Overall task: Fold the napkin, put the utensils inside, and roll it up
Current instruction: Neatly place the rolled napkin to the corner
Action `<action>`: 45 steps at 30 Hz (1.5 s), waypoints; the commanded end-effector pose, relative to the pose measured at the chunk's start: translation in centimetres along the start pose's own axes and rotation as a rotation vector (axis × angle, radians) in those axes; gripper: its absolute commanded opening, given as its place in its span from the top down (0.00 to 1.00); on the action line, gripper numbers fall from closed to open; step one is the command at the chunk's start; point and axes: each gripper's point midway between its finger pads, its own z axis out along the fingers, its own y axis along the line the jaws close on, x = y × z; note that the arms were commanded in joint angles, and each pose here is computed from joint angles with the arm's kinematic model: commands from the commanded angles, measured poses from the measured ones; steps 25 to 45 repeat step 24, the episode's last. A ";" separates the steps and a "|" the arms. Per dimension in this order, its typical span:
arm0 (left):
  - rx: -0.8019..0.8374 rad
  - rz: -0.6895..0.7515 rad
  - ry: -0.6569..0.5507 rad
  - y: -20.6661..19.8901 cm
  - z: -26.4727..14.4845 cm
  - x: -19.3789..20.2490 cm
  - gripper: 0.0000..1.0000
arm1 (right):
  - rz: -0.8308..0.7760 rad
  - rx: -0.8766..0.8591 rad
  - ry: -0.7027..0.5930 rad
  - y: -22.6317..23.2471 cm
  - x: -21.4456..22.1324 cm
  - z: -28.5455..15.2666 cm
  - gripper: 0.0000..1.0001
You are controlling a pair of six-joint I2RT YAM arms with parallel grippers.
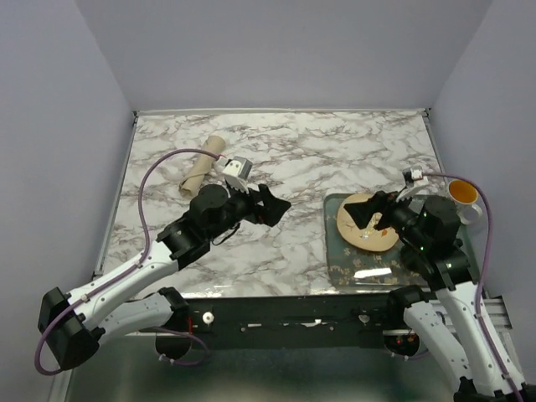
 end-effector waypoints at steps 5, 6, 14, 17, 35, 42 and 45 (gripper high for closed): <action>0.022 -0.076 -0.311 0.0 -3.2 -4.6 0.01 | 0.039 0.082 -0.141 -1.5 0.6 -2.2 0.00; 0.027 -0.079 -0.326 0.0 -3.6 -4.7 0.01 | 0.040 0.086 -0.138 -1.6 0.8 -2.1 0.00; 0.025 -0.069 -0.302 -0.4 -3.1 -5.0 0.01 | 0.058 0.097 -0.149 -1.8 0.0 -1.5 0.00; 0.014 -0.069 -0.301 -0.2 -3.1 -5.0 0.01 | 0.079 0.101 -0.162 -2.0 0.1 -1.4 0.00; -0.011 -0.069 -0.330 0.2 -3.5 -5.7 0.01 | 0.049 0.049 -0.183 -1.0 -0.2 -1.8 0.00; -0.011 -0.069 -0.330 0.2 -3.5 -5.7 0.01 | 0.049 0.049 -0.183 -1.0 -0.2 -1.8 0.00; -0.011 -0.069 -0.330 0.2 -3.5 -5.7 0.01 | 0.049 0.049 -0.183 -1.0 -0.2 -1.8 0.00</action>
